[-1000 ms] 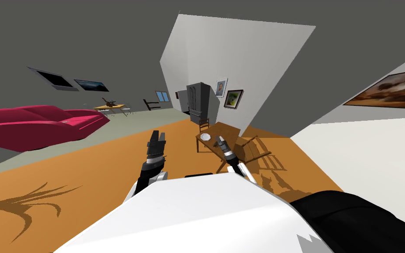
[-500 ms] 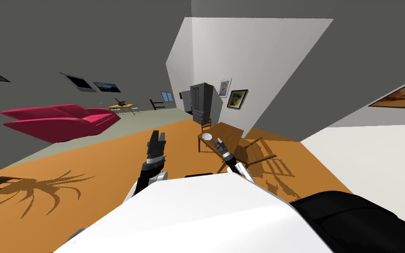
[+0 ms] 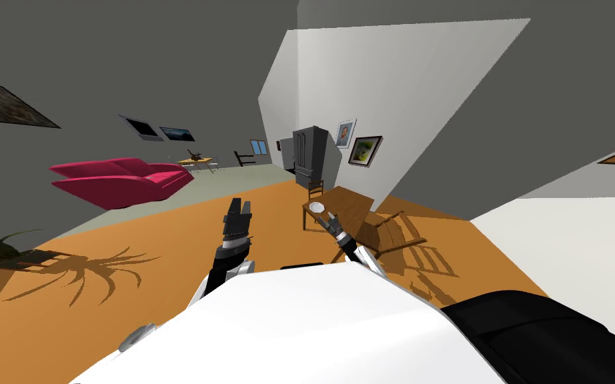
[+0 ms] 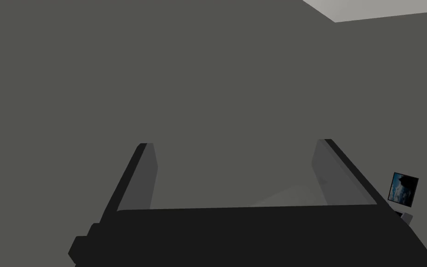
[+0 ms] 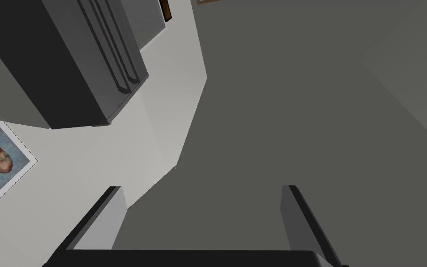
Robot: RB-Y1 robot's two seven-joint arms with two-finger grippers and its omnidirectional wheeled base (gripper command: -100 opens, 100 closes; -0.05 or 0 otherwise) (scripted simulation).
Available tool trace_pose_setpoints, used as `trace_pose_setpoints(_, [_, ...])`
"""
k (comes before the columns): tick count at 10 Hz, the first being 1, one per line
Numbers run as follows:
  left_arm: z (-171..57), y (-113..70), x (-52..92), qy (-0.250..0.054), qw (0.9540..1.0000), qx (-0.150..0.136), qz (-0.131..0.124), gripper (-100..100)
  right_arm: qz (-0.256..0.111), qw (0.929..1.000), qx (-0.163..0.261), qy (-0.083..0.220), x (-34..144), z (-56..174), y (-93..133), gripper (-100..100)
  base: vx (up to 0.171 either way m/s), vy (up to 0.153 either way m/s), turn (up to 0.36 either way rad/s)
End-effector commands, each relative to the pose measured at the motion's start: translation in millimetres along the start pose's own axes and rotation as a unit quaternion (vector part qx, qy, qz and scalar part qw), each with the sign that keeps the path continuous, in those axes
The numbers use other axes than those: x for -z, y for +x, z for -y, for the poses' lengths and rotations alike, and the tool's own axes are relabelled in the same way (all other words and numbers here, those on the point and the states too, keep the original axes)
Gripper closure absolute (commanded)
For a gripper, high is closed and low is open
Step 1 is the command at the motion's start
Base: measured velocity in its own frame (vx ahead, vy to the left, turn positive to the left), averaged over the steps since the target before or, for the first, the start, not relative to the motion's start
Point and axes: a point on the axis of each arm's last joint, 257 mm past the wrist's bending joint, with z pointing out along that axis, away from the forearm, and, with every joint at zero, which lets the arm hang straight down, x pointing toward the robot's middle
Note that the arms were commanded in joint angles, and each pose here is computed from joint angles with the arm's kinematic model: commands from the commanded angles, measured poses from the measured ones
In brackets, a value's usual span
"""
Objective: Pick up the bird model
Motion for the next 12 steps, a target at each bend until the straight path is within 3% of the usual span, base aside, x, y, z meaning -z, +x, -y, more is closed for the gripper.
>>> trace_pose_setpoints(1, [0.0, 0.0, 0.0, 0.0, 1.0, 0.0, 0.0, 0, -0.026, 0.9987, 0.042, -0.011, 2.8, 0.1, 19.8, -100, -0.011, 0.0, 0.146])
trace_pose_setpoints(4, [0.0, 0.0, 0.0, 0.0, 1.0, 0.0, 0.0, 0, -0.06, 0.9931, 0.097, -0.027, 7.0, 0.7, 44.2, -100, -0.01, -0.005, 0.092])
trace_pose_setpoints(6, [0.0, 0.0, 0.0, 0.0, 1.0, 0.0, 0.0, 0, -0.089, 0.9848, 0.143, -0.042, 12.6, 3.8, 66.0, -100, -0.002, -0.004, 0.09])
trace_pose_setpoints(10, [0.0, 0.0, 0.0, 0.0, 1.0, 0.0, 0.0, 0, -0.144, 0.9596, 0.23, -0.074, 28.1, 15.7, 107.6, -100, 0.013, -0.005, 0.078])
trace_pose_setpoints(11, [0.0, 0.0, 0.0, 0.0, 1.0, 0.0, 0.0, 0, -0.165, 0.9469, 0.263, -0.085, 36.6, 25.0, 123.4, -100, 0.027, -0.006, 0.093])
trace_pose_setpoints(12, [0.0, 0.0, 0.0, 0.0, 1.0, 0.0, 0.0, 0, -0.172, 0.942, 0.273, -0.091, 38.4, 24.4, 127.9, -100, 0.027, -0.005, 0.048])
